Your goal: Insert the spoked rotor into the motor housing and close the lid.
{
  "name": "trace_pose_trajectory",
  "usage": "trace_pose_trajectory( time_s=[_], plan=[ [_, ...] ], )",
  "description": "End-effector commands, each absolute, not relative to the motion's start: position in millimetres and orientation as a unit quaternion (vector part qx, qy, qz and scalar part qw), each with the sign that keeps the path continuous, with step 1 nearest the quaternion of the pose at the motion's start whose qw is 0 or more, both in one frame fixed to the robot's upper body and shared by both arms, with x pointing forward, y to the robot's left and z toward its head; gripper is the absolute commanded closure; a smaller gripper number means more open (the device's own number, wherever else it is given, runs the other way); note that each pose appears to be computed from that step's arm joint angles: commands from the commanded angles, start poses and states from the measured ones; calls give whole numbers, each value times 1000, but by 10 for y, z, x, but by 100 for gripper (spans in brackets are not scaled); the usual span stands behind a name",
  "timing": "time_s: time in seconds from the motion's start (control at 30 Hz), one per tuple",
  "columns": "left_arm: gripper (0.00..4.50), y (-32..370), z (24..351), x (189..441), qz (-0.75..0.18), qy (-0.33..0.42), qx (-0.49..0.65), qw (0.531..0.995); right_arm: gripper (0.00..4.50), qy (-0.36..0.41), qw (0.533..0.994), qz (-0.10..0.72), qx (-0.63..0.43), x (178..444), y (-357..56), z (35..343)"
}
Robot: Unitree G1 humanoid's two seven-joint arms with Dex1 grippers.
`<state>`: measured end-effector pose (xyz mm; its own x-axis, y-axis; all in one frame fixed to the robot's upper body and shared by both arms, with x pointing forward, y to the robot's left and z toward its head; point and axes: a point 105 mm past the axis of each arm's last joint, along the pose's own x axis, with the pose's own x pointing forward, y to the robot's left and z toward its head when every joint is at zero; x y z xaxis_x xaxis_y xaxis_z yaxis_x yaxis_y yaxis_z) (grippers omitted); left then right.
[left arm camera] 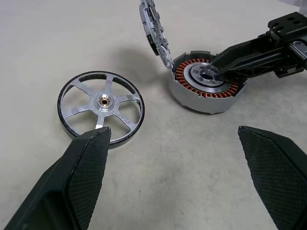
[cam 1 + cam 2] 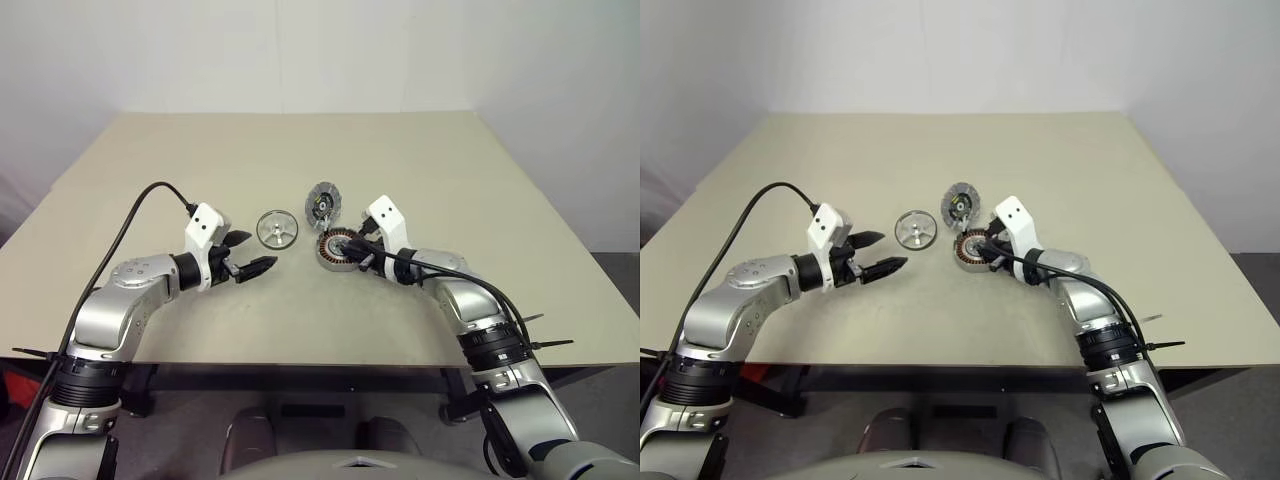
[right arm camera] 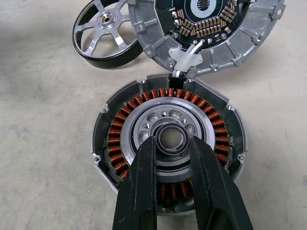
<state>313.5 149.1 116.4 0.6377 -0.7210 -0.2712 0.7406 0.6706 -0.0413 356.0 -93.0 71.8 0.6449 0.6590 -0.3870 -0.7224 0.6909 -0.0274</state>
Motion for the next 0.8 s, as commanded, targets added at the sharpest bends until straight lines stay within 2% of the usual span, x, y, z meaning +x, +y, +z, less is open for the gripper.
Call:
trace_pose_trajectory(
  time_s=[0.03,0.3,0.8],
  plan=[
    [0,1477,1225,3131,-407,120,42,905,385,144,905,388,-100,3619,-875,918],
    [0,1478,1221,3125,-408,122,42,904,385,134,908,382,-109,3653,-882,966],
    [0,1493,1223,3137,-406,122,43,905,385,152,904,385,-104,3633,-878,873]
  ],
)
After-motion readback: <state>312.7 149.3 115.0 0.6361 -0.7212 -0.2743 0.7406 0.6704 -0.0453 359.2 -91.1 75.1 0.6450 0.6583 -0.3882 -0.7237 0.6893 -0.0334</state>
